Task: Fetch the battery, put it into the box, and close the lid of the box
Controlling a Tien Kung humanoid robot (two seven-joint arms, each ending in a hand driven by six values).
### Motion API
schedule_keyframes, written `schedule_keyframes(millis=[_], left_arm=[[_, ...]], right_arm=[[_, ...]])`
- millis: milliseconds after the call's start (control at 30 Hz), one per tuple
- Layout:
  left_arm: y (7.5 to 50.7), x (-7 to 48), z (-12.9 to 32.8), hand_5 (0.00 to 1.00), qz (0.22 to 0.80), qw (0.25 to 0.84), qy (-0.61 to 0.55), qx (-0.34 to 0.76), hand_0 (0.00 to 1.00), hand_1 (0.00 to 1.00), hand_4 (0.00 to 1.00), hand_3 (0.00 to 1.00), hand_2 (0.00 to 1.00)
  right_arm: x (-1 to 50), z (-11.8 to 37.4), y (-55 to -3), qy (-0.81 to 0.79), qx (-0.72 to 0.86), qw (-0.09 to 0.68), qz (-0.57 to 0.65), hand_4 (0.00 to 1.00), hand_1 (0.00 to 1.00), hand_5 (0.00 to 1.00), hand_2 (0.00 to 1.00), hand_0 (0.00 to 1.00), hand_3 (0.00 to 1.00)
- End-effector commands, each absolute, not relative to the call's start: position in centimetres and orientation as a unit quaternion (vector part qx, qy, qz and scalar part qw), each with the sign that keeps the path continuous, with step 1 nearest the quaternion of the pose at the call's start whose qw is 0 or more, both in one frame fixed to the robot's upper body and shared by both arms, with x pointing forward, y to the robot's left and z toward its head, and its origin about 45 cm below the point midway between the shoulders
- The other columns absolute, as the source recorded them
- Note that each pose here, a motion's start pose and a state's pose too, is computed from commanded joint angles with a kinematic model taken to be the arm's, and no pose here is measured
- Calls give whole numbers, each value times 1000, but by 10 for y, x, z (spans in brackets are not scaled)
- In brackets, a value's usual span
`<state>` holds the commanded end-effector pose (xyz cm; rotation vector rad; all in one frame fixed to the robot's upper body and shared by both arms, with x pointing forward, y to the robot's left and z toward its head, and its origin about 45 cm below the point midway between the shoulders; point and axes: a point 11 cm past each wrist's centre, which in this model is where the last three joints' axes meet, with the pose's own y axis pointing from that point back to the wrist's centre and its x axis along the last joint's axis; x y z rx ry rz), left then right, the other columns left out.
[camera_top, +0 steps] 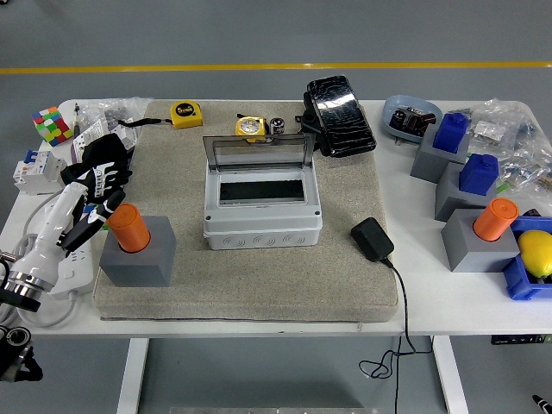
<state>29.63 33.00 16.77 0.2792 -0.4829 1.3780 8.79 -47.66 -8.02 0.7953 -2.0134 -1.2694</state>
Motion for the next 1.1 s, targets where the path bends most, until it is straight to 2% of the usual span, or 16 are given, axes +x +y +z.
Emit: schedule_keyframes(millis=[67,100,267,300,467,500,667,700,867,900,1067,1100], left_arm=[[329,296,166,757,628,736,-220,127,702,769,998,852,811],[327,295,164,541,628,736,-219,127,682,736,998,826,756],[322,293,159,541,624,738,-220,131,682,736,998,826,756],[321,293,158,317,623,738,-222,131,643,688,998,779,698],[317,292,156,317,623,738,-224,130,643,688,998,779,698],[316,292,155,188,622,739,-223,130,595,657,998,748,635],[313,292,152,188,627,737,-221,124,595,657,998,748,635],[313,292,152,2,629,735,-221,122,519,589,998,692,580],[311,294,151,2,638,732,-216,106,519,589,998,692,580],[311,295,151,2,639,731,-215,103,492,524,998,633,499],[309,297,151,2,651,726,-205,85,492,524,998,633,499],[308,297,151,2,652,727,-202,82,473,481,998,590,470]], right_arm=[[88,-80,-476,-763,301,310,-481,959,660,413,659,656,537],[88,-80,-476,-763,301,309,-481,959,660,412,659,656,537],[88,-81,-475,-762,302,309,-482,959,660,412,659,656,537],[87,-81,-475,-762,301,310,-482,959,661,413,659,656,537],[87,-81,-475,-762,302,310,-482,959,661,413,659,656,537],[87,-81,-475,-762,302,310,-482,959,660,412,659,655,537],[88,-81,-475,-762,302,309,-482,959,660,412,659,655,537],[88,-81,-474,-762,302,309,-482,960,659,412,659,656,537],[88,-82,-474,-762,302,310,-482,960,659,412,659,656,537],[88,-82,-474,-762,302,310,-482,960,660,412,660,655,537],[87,-82,-474,-761,302,310,-482,960,660,412,660,655,537],[87,-82,-473,-761,302,310,-483,961,661,412,660,655,537]])
